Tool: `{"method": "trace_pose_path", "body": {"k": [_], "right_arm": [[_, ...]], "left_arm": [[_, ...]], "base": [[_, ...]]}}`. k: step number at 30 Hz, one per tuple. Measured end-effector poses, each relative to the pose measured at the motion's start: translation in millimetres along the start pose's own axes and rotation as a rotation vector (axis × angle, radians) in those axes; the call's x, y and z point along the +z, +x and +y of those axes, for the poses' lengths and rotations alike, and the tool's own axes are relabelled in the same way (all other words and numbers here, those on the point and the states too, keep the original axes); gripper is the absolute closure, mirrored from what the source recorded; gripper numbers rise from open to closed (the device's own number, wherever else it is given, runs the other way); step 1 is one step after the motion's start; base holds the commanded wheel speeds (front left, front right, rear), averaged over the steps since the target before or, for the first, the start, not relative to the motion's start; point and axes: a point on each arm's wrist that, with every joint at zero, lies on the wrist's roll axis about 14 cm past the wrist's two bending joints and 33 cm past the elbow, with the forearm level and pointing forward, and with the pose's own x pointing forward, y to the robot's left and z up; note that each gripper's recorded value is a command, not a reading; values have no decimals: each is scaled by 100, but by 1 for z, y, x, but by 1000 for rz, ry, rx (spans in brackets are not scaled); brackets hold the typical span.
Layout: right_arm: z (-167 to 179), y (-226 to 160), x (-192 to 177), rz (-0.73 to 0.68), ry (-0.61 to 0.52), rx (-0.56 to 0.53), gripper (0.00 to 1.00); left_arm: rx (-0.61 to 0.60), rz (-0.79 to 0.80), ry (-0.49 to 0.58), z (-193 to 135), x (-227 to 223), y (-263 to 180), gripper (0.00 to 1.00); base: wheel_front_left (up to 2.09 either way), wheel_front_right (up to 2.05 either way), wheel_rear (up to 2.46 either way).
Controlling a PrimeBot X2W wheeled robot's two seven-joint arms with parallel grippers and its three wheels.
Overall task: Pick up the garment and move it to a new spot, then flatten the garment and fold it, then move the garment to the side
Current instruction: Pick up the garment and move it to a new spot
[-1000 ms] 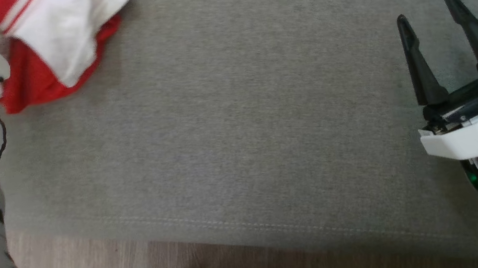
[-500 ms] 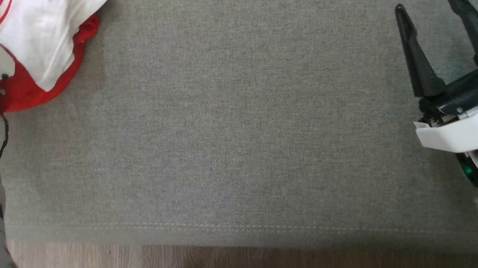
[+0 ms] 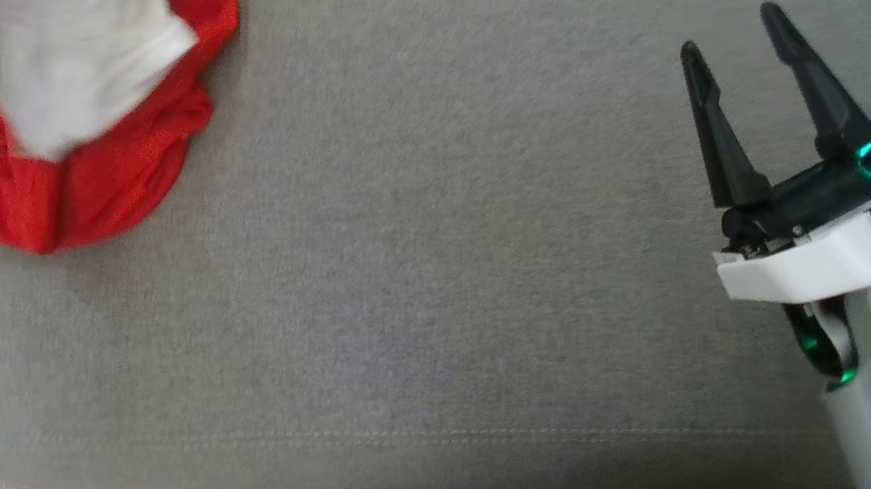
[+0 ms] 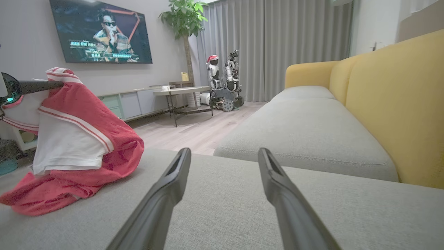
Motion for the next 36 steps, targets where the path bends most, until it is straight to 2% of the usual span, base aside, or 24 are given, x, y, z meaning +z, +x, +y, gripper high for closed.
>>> {"method": "trace_pose_path", "body": {"k": [6,11,18,23,28,33,36], "right_arm": [[-5,-17,31,-51,-5,-51,0],[-24,-37,55,-95,-37,-124,0],[-56,-71,83,-153,-35,-250,0],[-80,-99,96,-178,-37,-345,0],[-102,-127,102,-179,-55,-443,0],[-117,-145,101,-166,-60,-508,0],[-119,-145,92,-141,-55,-515,0]], "left_arm": [[-163,-143,9,-53,68,3,100],[-352,-255,16,-125,122,1,100],[-630,-363,-55,-235,176,-17,100],[-838,-377,-106,-319,181,-40,100],[-998,-396,-176,-386,180,-64,100],[-1114,-323,-212,-436,155,-79,100],[-1130,-195,-221,-449,110,-76,100]], "base": [[0,0,0],[0,0,0],[0,0,0],[0,0,0],[0,0,0],[0,0,0],[0,0,0]]}}
